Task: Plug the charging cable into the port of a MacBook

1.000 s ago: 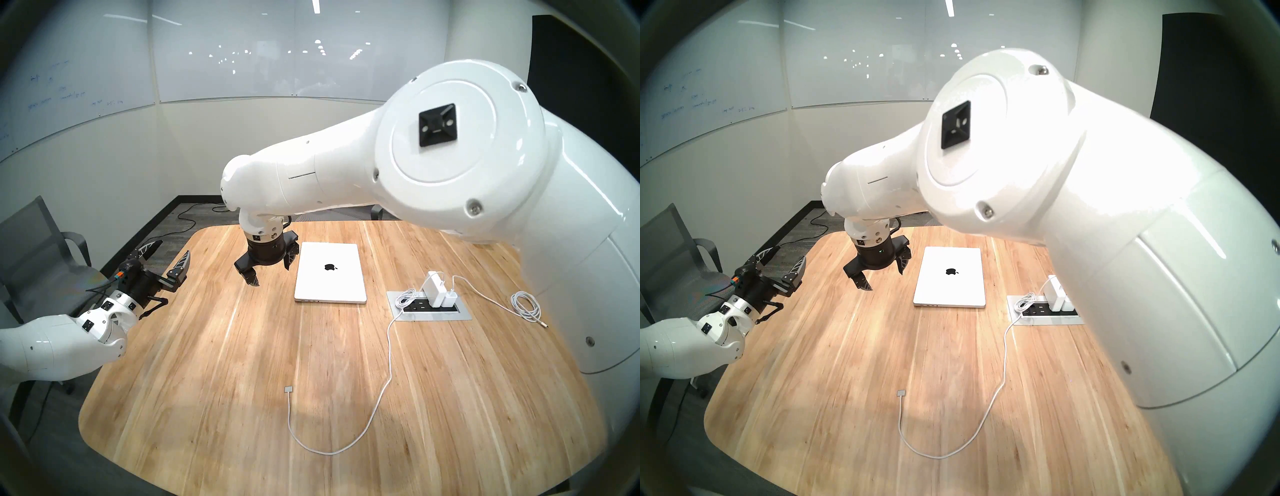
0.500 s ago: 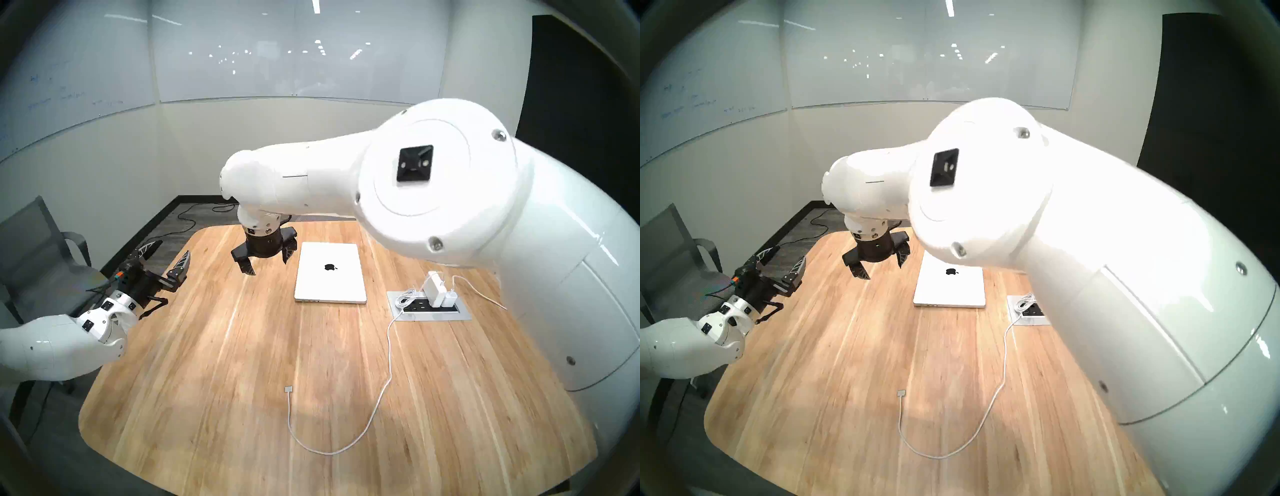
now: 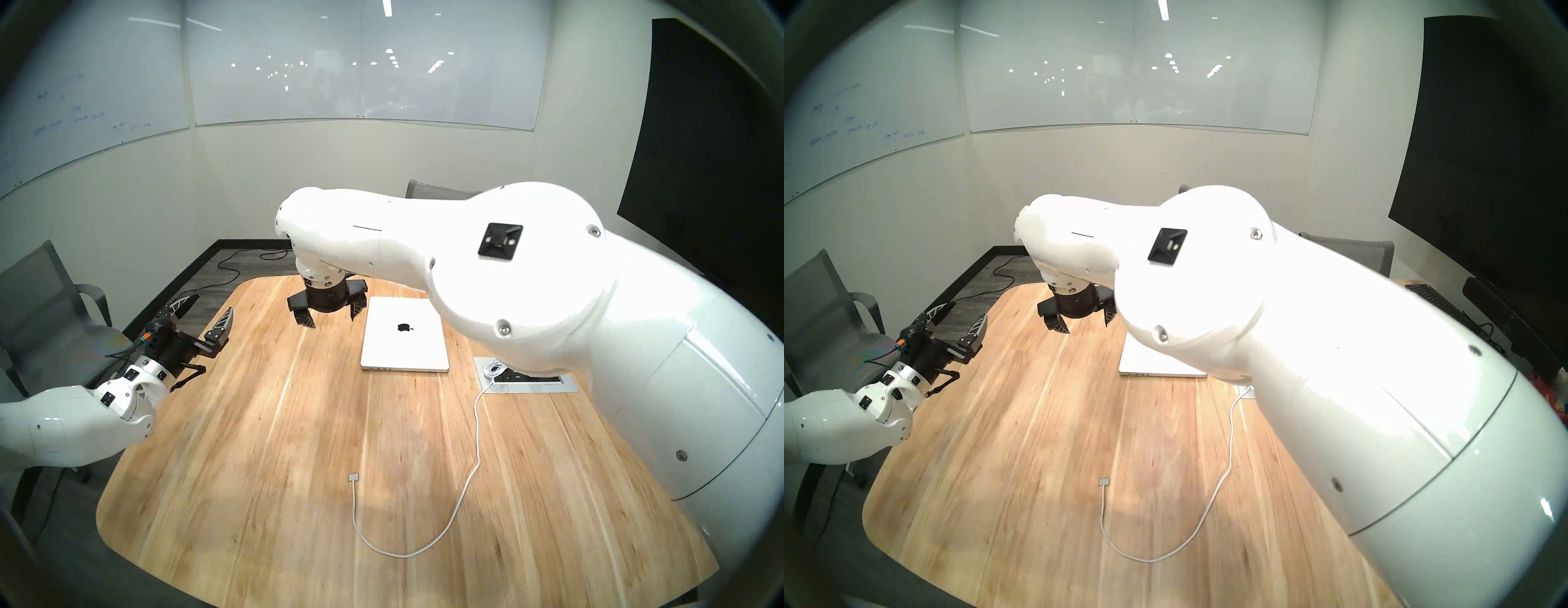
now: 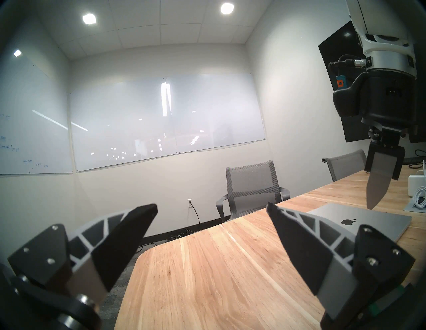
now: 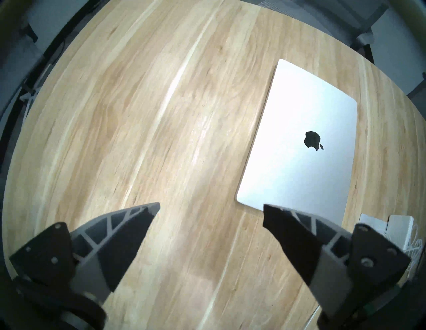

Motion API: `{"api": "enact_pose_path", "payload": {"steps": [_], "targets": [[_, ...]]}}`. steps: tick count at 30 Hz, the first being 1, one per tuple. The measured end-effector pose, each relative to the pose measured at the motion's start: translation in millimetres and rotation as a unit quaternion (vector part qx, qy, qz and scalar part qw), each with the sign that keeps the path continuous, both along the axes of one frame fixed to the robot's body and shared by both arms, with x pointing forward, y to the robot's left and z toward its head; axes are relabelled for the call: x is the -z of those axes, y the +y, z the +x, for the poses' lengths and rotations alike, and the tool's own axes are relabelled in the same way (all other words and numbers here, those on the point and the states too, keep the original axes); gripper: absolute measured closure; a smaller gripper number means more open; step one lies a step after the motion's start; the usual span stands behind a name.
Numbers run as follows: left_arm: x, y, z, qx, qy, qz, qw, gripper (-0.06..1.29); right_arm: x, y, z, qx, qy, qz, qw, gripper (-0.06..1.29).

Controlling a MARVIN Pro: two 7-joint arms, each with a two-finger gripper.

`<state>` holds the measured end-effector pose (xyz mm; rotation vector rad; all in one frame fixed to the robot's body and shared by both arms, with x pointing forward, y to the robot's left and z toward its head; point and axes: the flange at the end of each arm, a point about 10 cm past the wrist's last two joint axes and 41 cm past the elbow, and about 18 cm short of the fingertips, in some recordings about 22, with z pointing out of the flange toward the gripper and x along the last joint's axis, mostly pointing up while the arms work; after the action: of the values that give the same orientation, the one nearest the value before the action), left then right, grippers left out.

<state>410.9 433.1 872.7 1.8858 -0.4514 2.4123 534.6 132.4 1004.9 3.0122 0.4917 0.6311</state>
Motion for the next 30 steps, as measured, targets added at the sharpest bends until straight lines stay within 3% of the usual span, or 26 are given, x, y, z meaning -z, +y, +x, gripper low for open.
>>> {"api": "enact_pose_path", "payload": {"steps": [12,30], "targets": [[-0.1,0.0,0.0,0.000,0.000,0.000,1.0000,-0.03,5.1,1.3,-2.9,0.069,0.009,0.011,0.9975,0.01],[-0.1,0.0,0.0,0.000,0.000,0.000,1.0000,-0.03,-0.3,2.9,-5.5,0.107,0.019,0.021,0.9938,0.01]]}}
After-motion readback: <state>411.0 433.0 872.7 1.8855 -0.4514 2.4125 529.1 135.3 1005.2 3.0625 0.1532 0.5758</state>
